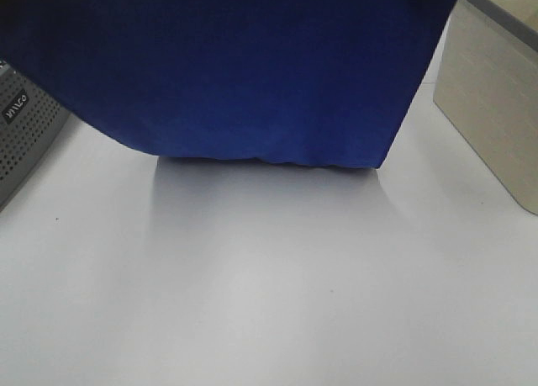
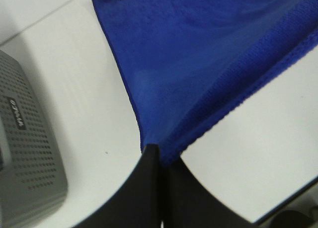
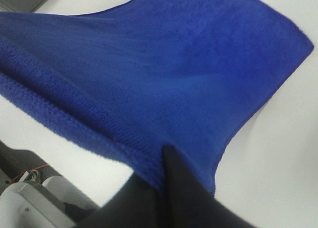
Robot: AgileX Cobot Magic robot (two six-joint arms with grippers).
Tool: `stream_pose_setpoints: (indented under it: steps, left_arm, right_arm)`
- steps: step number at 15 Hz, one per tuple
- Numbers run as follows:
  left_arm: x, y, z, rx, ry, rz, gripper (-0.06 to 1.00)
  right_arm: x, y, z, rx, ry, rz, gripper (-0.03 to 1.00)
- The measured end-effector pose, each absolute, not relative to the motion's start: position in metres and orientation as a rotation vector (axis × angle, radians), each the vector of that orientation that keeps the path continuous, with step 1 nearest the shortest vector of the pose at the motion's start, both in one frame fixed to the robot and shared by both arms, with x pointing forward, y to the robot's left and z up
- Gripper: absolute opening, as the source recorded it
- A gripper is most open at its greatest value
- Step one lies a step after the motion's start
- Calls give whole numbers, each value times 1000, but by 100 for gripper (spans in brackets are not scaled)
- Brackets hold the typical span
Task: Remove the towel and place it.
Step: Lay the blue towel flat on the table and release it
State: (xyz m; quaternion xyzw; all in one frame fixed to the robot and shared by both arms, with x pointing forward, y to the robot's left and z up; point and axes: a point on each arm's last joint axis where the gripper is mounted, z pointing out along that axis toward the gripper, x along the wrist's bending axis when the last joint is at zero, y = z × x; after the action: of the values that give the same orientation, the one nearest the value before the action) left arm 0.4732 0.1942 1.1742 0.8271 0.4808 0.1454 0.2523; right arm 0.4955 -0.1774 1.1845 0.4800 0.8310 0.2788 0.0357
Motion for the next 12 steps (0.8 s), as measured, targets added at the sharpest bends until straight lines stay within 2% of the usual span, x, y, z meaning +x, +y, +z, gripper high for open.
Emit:
stream_pose_setpoints:
  steps: [6,12]
  left_arm:
    - [432,194,1130,2202,1411,66,0]
    - [393,197,1078,2190,1527,-205,0]
  right_arm:
    - [439,-195,1149,1549,2635,779,2]
    - [407,-203,1088,1710,2765,614,2]
